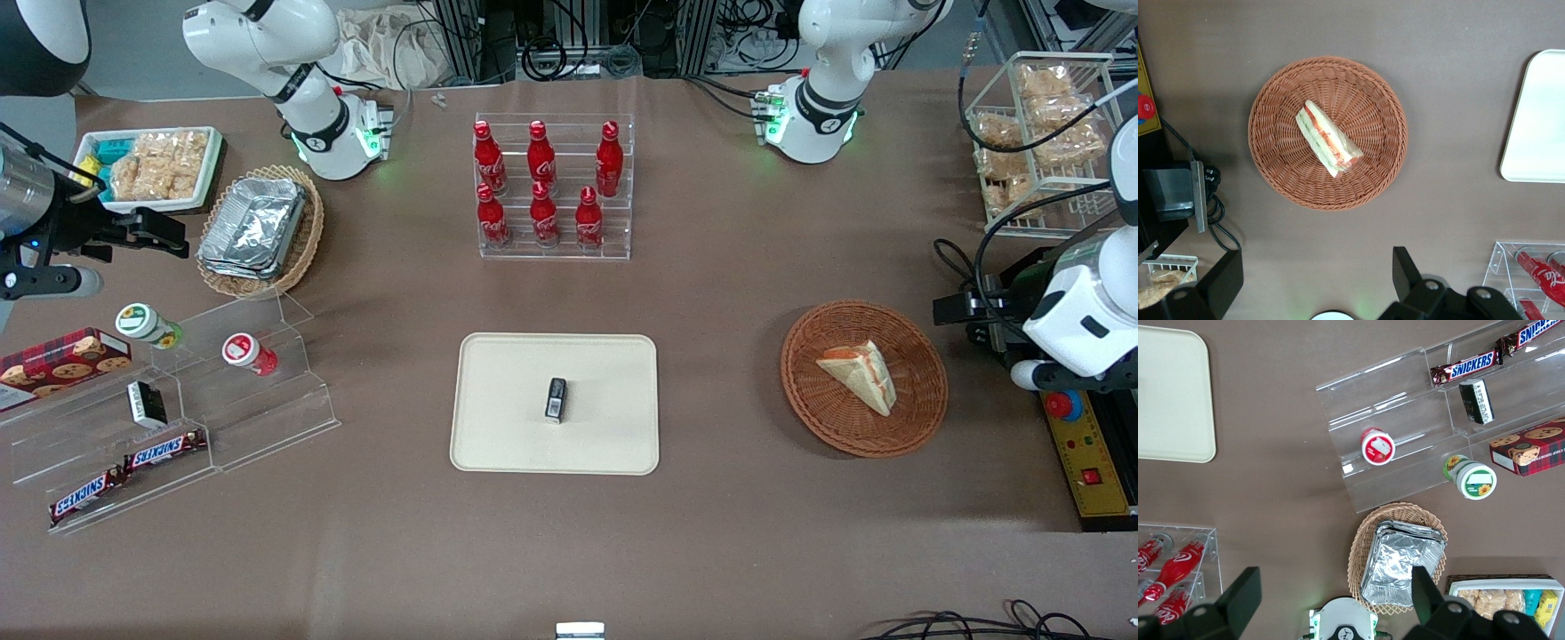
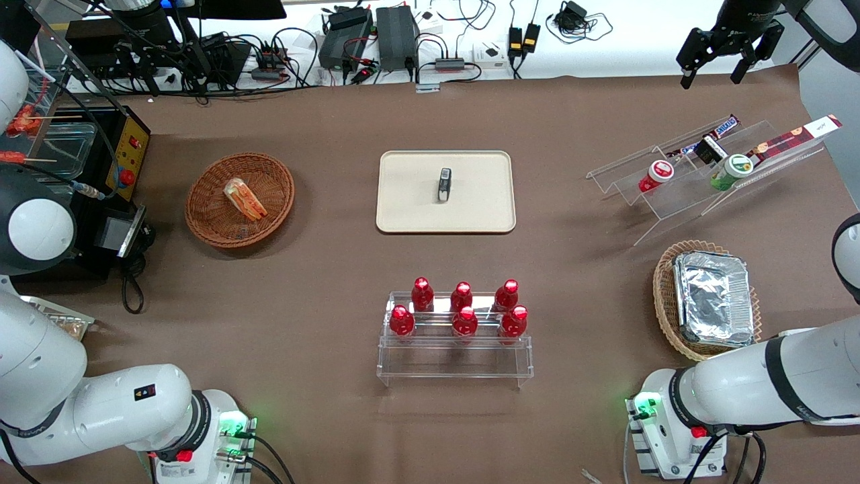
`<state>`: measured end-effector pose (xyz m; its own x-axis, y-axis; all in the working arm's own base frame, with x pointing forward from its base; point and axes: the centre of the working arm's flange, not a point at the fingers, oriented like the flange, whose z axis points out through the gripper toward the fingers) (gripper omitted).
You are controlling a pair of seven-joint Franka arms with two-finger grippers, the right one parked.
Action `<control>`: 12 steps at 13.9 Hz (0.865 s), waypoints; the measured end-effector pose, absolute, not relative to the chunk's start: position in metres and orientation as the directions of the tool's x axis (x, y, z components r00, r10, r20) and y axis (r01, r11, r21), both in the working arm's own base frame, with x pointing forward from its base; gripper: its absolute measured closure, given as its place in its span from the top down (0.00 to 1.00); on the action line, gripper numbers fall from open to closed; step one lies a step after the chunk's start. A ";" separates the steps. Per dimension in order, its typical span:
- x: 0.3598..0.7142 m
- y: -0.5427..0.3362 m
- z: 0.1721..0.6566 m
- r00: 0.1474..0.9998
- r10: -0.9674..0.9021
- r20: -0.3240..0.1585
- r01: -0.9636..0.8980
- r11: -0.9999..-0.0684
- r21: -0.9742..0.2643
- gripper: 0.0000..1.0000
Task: Place sandwich from basket to tray
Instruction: 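Move the left gripper over the wrapped sandwich in the wicker basket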
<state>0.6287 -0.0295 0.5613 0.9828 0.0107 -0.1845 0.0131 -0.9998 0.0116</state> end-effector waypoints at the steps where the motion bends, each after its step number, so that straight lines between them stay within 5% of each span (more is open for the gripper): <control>1: 0.629 -0.029 0.562 0.983 0.012 -0.181 0.014 -1.000 0.012 1.00; 8: 0.631 -0.027 0.560 0.985 0.015 -0.171 0.016 -1.000 0.007 1.00; 12: 0.637 -0.019 0.496 0.985 0.045 -0.168 0.045 -0.999 -0.002 1.00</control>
